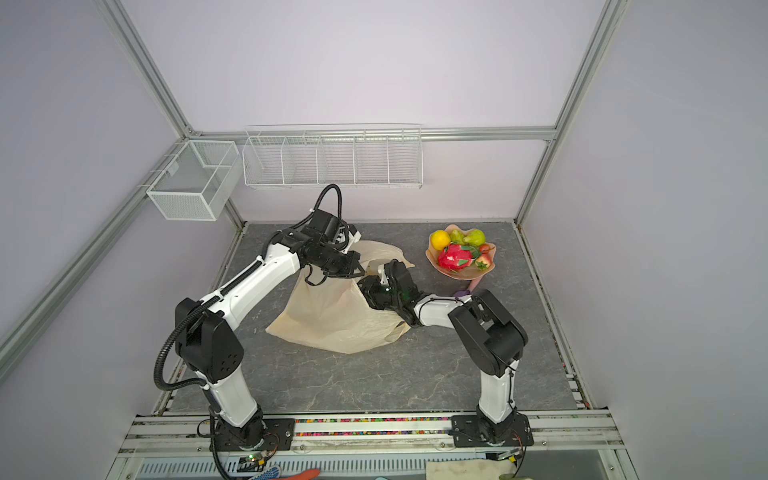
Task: Place the fruits into the plastic bag
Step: 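Carry the strawberry with the right gripper into the open bag, then release the strawberry into the bag and withdraw the right gripper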
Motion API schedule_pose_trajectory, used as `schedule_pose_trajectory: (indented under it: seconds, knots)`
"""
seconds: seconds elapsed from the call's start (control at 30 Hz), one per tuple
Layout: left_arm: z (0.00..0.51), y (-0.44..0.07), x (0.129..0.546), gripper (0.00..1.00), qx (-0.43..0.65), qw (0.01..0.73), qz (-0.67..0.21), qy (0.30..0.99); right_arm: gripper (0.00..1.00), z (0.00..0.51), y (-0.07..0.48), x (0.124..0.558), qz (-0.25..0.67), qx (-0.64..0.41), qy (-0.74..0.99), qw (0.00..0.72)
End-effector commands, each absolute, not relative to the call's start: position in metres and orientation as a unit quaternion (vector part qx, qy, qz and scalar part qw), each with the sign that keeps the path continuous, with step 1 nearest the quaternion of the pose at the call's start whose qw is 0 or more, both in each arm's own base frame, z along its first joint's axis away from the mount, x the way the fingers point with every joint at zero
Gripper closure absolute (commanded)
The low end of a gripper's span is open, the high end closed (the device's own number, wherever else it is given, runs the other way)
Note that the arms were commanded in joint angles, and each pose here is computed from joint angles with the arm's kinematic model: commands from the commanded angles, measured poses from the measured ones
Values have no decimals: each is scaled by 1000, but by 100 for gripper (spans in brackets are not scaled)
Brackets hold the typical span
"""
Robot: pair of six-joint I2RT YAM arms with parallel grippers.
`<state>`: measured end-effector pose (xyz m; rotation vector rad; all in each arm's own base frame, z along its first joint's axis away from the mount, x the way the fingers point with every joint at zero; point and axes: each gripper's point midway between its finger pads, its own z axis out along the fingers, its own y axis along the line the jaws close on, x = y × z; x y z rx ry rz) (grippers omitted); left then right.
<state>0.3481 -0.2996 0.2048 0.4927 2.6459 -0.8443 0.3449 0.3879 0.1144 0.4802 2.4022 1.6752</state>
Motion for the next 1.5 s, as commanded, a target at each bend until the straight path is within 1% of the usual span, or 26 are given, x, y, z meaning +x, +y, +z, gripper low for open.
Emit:
schedule_pose_trajectory:
  seconds: [0.0,0.17,0.23,0.3,0.33,0.37,0.5,0.57,0.63,0.83,0.93,1.07,1.2,1.3,1.47]
  knots:
    - [221,-304,349,100,179,176,-310,917,69,122,420,346,602,177,777,49]
    - [222,-306,351,100,183,178,-314,914,67,113,459,346,610,160,776,10]
    - [221,-306,351,100,183,179,-314,914,65,106,469,344,608,155,778,-7]
    - [220,-306,351,100,182,178,-314,915,60,101,477,343,608,158,777,-19]
    - [220,-306,350,100,182,178,-314,915,56,97,479,343,607,162,777,-26]
    - [219,-306,350,100,181,177,-313,915,50,95,480,342,607,163,777,-30]
    - [217,-304,350,100,181,178,-309,917,20,92,476,340,604,166,779,-36]
    - [215,-304,350,100,181,177,-307,917,10,94,473,341,604,166,778,-37]
    - [214,-303,351,100,182,176,-305,918,6,98,468,342,606,166,777,-32]
    - [210,-300,353,100,182,174,-298,921,3,103,447,338,585,160,794,-32]
    - [207,-293,357,100,172,176,-289,925,2,103,433,331,562,162,810,-39]
    - [206,-288,359,100,162,181,-286,927,1,97,407,322,519,153,841,-31]
    - [205,-285,359,100,154,187,-287,927,1,94,386,316,502,164,849,-27]
    - [203,-284,357,100,147,189,-289,927,1,96,368,308,472,161,866,-18]
    - [196,-281,352,100,143,185,-289,928,2,113,327,305,420,159,893,23]
